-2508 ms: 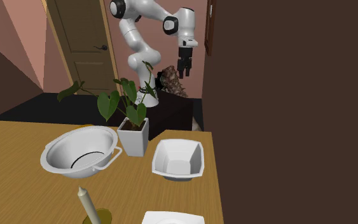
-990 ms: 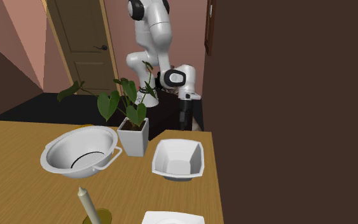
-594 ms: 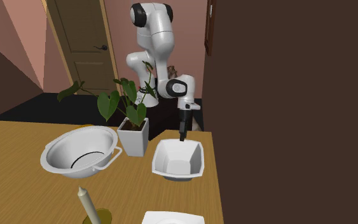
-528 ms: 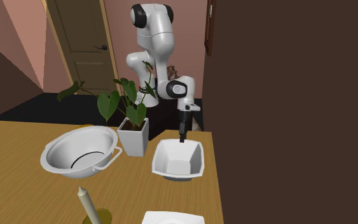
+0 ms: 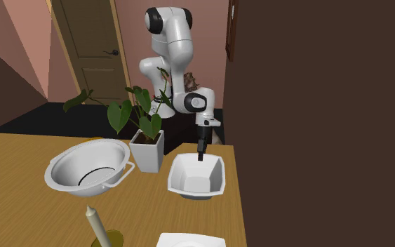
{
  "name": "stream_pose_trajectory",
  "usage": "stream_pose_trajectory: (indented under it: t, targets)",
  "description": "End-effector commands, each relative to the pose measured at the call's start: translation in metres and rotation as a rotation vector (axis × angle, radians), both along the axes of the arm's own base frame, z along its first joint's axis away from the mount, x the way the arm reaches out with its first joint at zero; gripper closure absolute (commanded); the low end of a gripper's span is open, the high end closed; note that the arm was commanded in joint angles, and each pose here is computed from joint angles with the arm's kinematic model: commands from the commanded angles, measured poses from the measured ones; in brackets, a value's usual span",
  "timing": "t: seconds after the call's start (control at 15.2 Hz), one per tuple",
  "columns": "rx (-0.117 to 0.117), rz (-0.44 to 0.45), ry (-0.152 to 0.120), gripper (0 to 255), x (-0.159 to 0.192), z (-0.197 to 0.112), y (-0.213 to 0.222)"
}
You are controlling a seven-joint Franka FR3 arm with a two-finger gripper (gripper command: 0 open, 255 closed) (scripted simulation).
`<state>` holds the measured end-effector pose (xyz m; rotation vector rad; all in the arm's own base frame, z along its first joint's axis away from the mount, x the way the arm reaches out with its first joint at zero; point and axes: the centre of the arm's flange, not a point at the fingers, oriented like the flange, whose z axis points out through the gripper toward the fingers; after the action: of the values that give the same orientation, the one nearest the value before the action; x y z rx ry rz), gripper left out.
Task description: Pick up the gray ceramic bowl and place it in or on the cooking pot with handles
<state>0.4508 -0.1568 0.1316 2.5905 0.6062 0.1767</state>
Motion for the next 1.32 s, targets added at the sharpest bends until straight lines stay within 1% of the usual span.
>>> stream_pose_trajectory:
  t: [0.0,0.07,0.13,0.73,1.25]
  targets:
    - [0.000,0.000,0.000,0,0.000,0.000,0.000]
    - [0.000,0.000,0.000,0,0.000,0.000,0.000]
    - [0.000,0.000,0.000,255,0.000,0.000,0.000]
    - [0.000,0.000,0.000,255,0.000,0.000,0.000]
    - [0.000,0.000,0.000,255,0.000,0.042,0.000]
